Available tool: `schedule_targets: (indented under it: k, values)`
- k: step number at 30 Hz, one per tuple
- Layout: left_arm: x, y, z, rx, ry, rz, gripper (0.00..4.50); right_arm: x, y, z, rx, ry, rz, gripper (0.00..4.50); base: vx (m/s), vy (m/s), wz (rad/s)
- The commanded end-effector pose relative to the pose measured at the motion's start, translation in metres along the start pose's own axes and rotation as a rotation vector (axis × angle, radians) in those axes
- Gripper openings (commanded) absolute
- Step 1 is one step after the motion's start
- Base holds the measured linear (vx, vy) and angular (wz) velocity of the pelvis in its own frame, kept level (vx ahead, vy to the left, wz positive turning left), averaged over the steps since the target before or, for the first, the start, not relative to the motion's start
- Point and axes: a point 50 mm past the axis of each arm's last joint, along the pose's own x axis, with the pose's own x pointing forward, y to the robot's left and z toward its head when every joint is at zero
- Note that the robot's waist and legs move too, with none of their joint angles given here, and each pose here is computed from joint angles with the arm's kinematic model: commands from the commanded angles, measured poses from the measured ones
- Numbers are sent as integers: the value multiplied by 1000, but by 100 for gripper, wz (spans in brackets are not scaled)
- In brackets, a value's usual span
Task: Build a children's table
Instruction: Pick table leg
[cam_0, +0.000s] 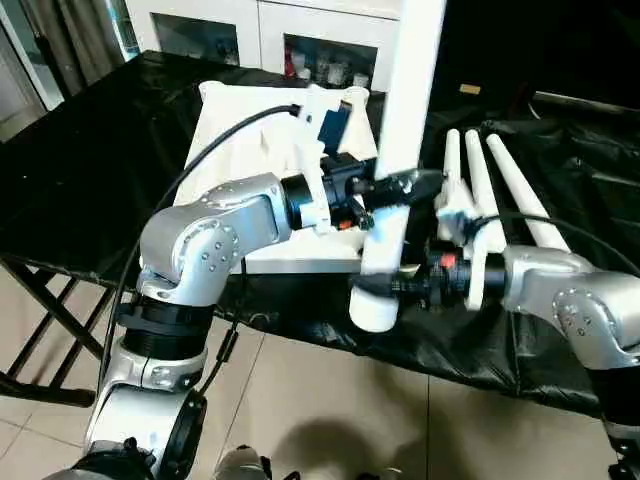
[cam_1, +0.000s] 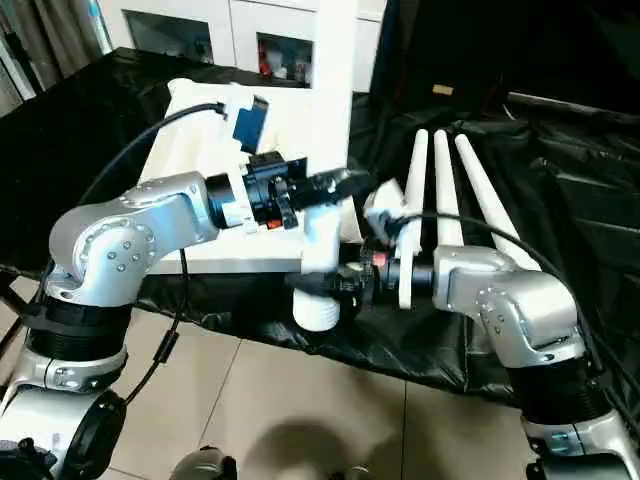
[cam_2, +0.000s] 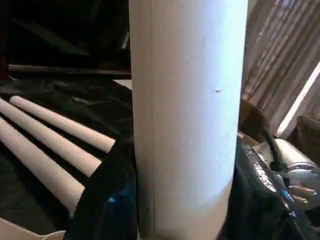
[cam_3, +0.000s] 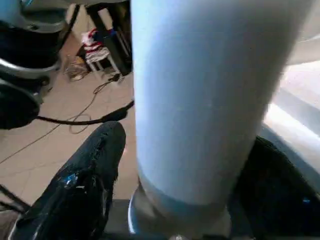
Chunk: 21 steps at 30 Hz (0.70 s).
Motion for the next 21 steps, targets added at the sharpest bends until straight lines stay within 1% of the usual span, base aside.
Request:
schedule_targets:
  k: [1,8,10,13,14,19,21]
  values:
    - [4,-9,8,33,6,-53,186,-1,-2,5,-23,6,-4,341,0,0,0]
    - [3,-9,5,35,19,-76,186,1,-4,4,-14,-3,11,341,0,0,0]
    - [3,-10,4,35,24,-84,186,1,-4,3,-12,1,11,313,0,0,0]
    - [3,-10,4,35,23,-87,186,2,-4,2,-11,6,13,303,0,0,0]
    - [4,-11,4,33,20,-89,186,2,-4,1,-8,7,15,280,0,0,0]
    - [6,-12,4,29,17,-95,186,4,-4,-2,1,10,17,227,0,0,0]
    - [6,-12,4,29,15,-92,186,4,-5,-2,1,8,14,216,0,0,0]
